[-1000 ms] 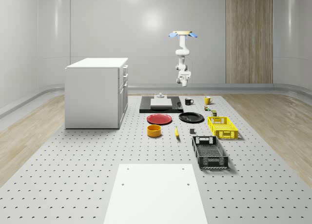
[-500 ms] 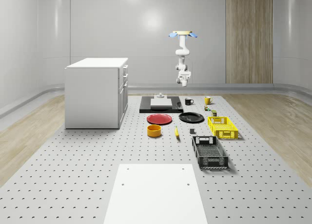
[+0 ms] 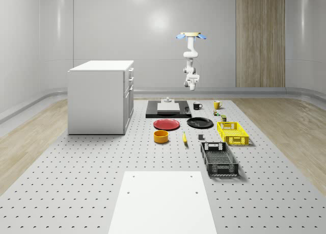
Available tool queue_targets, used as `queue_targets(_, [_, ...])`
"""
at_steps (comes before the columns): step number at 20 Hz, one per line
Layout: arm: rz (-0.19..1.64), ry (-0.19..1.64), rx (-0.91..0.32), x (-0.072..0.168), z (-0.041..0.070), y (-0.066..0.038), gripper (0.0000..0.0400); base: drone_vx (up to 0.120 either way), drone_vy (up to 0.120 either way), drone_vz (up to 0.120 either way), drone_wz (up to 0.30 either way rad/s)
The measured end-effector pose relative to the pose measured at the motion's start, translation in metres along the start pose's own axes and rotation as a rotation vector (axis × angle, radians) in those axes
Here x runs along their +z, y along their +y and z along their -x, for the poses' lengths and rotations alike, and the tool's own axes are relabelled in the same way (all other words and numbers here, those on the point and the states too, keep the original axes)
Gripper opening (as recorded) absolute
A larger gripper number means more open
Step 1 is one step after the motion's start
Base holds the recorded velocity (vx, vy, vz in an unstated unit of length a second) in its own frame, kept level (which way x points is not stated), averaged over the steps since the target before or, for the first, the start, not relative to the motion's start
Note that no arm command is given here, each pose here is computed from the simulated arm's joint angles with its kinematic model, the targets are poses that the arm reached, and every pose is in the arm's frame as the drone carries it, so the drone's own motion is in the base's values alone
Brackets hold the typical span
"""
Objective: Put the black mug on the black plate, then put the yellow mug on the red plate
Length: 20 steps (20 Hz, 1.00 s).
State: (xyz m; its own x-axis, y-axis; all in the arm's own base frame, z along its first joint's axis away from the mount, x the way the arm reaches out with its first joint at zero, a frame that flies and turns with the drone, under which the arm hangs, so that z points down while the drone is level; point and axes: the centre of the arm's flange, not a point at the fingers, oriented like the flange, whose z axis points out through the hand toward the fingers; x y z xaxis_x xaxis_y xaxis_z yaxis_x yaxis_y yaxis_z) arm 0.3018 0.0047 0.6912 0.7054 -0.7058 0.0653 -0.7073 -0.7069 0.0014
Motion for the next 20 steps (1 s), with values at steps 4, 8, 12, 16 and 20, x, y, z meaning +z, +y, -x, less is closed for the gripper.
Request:
queue_targets(4, [0.030, 0.034, -0.001, 0.000, 0.003, -0.003, 0.0400, 0.000, 0.000, 0.000, 0.000])
queue_targets(8, [0.091, 0.100, -0.002, 0.001, 0.010, -0.009, 0.0400, 0.000, 0.000, 0.000, 0.000])
queue_targets(12, [0.212, 0.224, -0.005, 0.005, 0.022, -0.021, 0.0400, 0.000, 0.000, 0.000, 0.000])
queue_targets(16, [0.441, 0.456, -0.011, 0.020, 0.043, -0.041, 0.0400, 0.000, 0.000, 0.000, 0.000])
queue_targets(20, [0.826, 0.840, -0.020, 0.062, 0.066, -0.063, 0.0400, 0.000, 0.000, 0.000, 0.000])
